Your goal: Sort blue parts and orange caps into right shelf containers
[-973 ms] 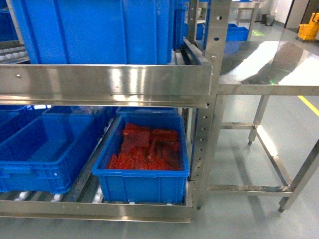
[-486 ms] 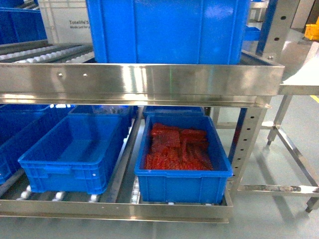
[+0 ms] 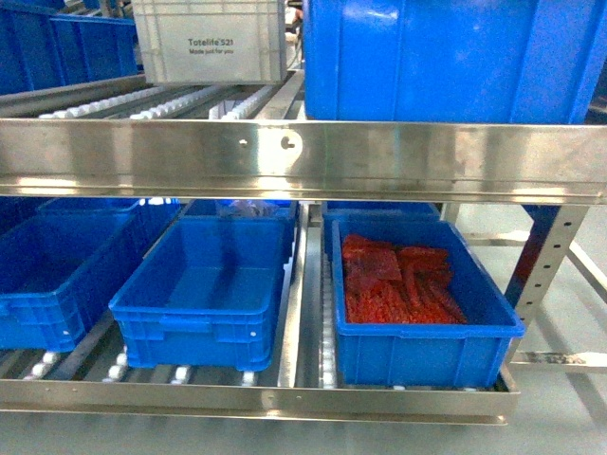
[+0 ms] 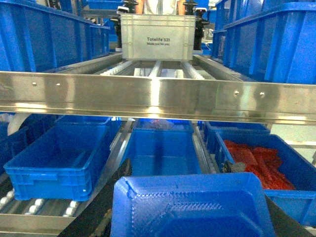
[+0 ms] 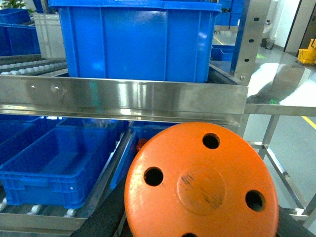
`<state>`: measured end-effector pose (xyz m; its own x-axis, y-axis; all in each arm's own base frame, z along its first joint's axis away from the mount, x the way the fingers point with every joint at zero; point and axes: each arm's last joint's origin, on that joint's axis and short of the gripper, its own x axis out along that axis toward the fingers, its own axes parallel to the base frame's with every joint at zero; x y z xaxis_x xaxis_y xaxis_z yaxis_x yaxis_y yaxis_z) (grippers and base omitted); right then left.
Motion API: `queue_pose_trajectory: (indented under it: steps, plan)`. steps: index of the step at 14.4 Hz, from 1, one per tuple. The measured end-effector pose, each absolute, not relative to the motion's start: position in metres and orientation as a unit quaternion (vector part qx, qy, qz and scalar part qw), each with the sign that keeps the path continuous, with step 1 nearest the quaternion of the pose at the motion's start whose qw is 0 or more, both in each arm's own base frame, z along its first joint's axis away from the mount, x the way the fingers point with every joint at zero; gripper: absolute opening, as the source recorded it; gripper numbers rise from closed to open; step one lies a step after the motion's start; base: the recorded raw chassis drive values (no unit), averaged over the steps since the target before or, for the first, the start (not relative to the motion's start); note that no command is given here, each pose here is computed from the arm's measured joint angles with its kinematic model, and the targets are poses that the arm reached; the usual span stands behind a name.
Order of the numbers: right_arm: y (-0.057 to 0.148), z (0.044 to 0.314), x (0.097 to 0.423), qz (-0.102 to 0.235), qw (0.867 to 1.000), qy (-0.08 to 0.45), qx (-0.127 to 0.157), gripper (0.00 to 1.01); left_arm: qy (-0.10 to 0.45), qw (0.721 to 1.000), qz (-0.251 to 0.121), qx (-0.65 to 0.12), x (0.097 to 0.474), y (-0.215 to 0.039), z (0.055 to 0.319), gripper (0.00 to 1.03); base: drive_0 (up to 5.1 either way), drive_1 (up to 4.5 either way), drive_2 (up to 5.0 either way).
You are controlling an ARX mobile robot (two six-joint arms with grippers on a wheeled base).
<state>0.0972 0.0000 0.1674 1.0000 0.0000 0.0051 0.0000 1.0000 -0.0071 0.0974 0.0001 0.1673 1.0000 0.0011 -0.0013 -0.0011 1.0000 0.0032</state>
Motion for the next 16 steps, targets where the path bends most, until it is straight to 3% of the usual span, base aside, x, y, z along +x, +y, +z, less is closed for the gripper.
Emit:
queue_pose_trajectory:
  steps: [16]
  plan:
    - [0.0,0.1671,0.0972,0.0,1.0,-0.001,-0.004,0.44,0.001,1.0,0.0,0.002,0.0974,0.0,0.1673,0.43,-5.0,2.5,2.5]
